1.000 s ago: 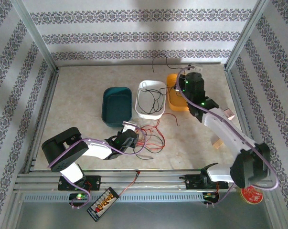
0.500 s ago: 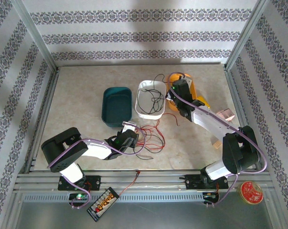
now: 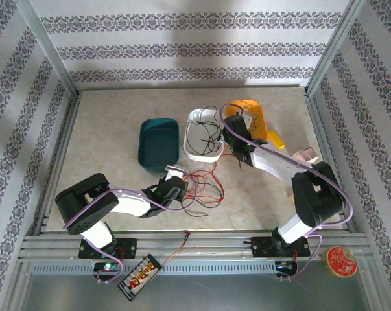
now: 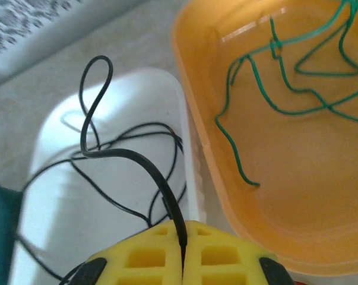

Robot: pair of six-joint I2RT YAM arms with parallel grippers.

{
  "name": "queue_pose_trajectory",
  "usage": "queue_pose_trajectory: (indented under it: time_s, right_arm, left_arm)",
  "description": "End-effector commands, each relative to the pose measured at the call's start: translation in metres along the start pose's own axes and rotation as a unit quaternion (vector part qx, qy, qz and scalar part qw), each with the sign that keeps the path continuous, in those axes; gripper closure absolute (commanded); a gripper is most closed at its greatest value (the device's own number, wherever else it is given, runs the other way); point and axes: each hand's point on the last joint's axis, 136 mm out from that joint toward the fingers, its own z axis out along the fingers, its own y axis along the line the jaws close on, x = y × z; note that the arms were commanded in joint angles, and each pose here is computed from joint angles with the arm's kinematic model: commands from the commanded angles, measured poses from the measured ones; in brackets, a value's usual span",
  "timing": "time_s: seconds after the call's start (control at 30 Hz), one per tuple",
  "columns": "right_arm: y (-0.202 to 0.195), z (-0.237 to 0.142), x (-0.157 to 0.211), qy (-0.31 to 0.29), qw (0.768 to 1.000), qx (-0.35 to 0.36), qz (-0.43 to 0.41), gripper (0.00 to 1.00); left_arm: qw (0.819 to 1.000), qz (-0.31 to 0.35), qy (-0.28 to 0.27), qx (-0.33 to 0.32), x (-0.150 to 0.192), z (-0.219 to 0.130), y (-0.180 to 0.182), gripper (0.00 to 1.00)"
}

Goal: Untangle the cables

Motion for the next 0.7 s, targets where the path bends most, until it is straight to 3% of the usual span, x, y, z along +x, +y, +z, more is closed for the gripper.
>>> queue_pose_trajectory:
  time_s: [0.0,0.17,0.2,0.27,0.37,0.47,0.67]
  right_arm:
    - [0.01,0.013,0.006,0.018,0.999,-0.008,0.033,1.0]
    - [0.031,0.019,0.023,0.062,0.997,-0.045,0.028,0.99]
    - [0.035,0.018,0.026,0.069,0.996,-0.052,0.022,0.93]
    - [0.037,0.013,0.027,0.076,0.995,-0.059,0.016,0.71]
    - [0.035,0.001,0.023,0.068,0.996,-0.059,0.004,0.55]
    - [0.028,-0.015,0.012,0.046,0.998,-0.052,-0.013,0.48]
    - [0.017,-0.051,0.007,0.04,0.995,-0.055,-0.077,0.47]
  left_arm:
    - [1.0,-0.007,-0.006,0.0,0.0,-0.005,0.001,0.54]
    - [1.0,-0.011,-0.011,0.001,-0.003,-0.007,0.001,0.54]
    - [1.0,-0.011,-0.013,0.002,-0.005,-0.008,0.0,0.54]
    - [1.0,-0.011,-0.015,0.004,-0.006,-0.008,-0.001,0.54]
    - [1.0,-0.012,-0.018,0.009,-0.01,-0.009,-0.003,0.54]
    - [0.999,-0.016,-0.025,0.012,-0.015,-0.011,-0.004,0.54]
    - [0.999,-0.013,-0.033,0.017,-0.023,-0.014,-0.007,0.54]
